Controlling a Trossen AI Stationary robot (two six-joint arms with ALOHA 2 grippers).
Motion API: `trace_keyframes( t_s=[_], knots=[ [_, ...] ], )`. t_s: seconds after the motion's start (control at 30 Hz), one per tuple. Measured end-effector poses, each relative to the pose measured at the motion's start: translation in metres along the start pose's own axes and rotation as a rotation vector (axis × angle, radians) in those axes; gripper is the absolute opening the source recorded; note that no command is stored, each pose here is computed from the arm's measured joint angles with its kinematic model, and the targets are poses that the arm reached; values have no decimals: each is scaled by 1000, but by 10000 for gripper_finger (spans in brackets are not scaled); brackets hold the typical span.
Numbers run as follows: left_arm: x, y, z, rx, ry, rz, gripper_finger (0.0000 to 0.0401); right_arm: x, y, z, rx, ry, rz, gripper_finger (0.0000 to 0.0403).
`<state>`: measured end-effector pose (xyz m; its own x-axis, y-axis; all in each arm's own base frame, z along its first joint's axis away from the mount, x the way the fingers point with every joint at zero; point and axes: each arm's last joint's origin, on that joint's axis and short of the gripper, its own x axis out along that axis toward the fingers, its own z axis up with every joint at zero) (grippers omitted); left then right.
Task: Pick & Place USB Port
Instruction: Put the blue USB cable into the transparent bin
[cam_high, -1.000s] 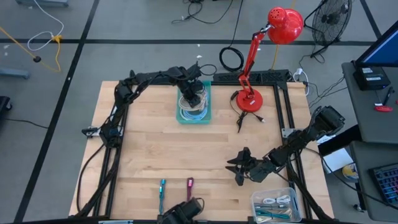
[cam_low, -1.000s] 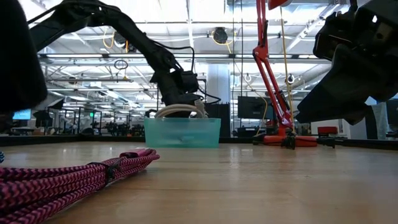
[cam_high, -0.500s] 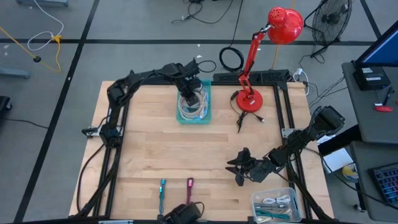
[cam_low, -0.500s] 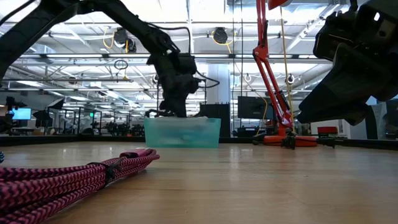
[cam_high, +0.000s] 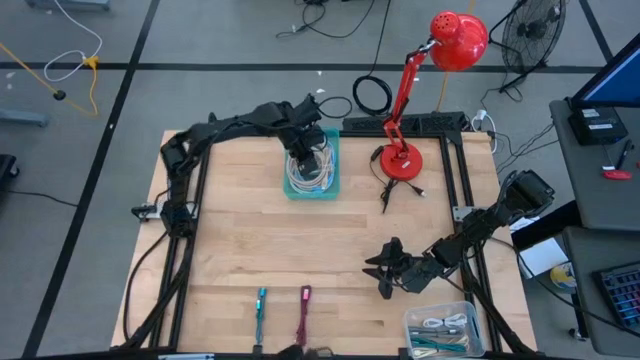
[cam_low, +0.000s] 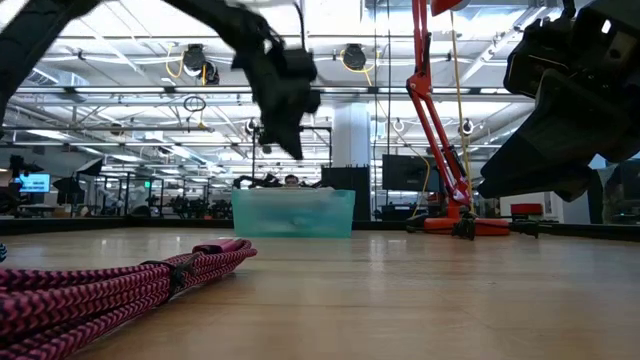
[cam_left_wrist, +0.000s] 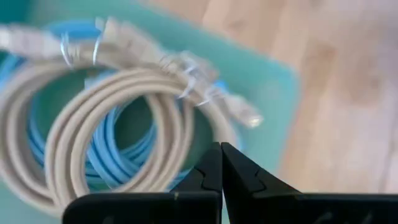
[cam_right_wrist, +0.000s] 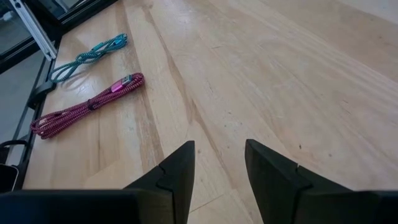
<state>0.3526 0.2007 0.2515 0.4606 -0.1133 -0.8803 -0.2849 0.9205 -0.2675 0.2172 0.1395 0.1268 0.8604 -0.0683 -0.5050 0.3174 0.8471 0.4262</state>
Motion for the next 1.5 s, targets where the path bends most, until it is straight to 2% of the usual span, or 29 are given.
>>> trace_keyframes(
  t_s=[0.17, 0.4, 0.63, 0.83, 1.0, 1.17, 1.33, 1.5],
  knots=[
    [-45, -54, -3, 64, -77, 17, 0, 0, 0, 0, 2, 0, 0, 132],
    [-87, -164, -37, 54, -109, 48, 0, 0, 1, 0, 6, -4, 5, 132],
    [-87, -278, -92, 52, -155, 46, 0, -1, 3, 0, 10, -7, 21, 132],
    [-67, -349, -146, 13, -202, 97, 0, -3, 8, 1, 16, -30, 66, 132],
    [-42, -390, -191, -112, -184, 98, 0, -6, 16, 3, 12, -68, 126, 132],
    [-12, -417, -233, -303, -59, 94, 0, -6, 18, 4, 3, -80, 143, 132],
    [18, -431, -264, -418, 90, 138, 2, -6, 18, 4, 2, -79, 141, 132],
    [37, -435, -274, -458, 159, 169, 27, -6, 18, 4, -5, -79, 141, 132]
  ],
)
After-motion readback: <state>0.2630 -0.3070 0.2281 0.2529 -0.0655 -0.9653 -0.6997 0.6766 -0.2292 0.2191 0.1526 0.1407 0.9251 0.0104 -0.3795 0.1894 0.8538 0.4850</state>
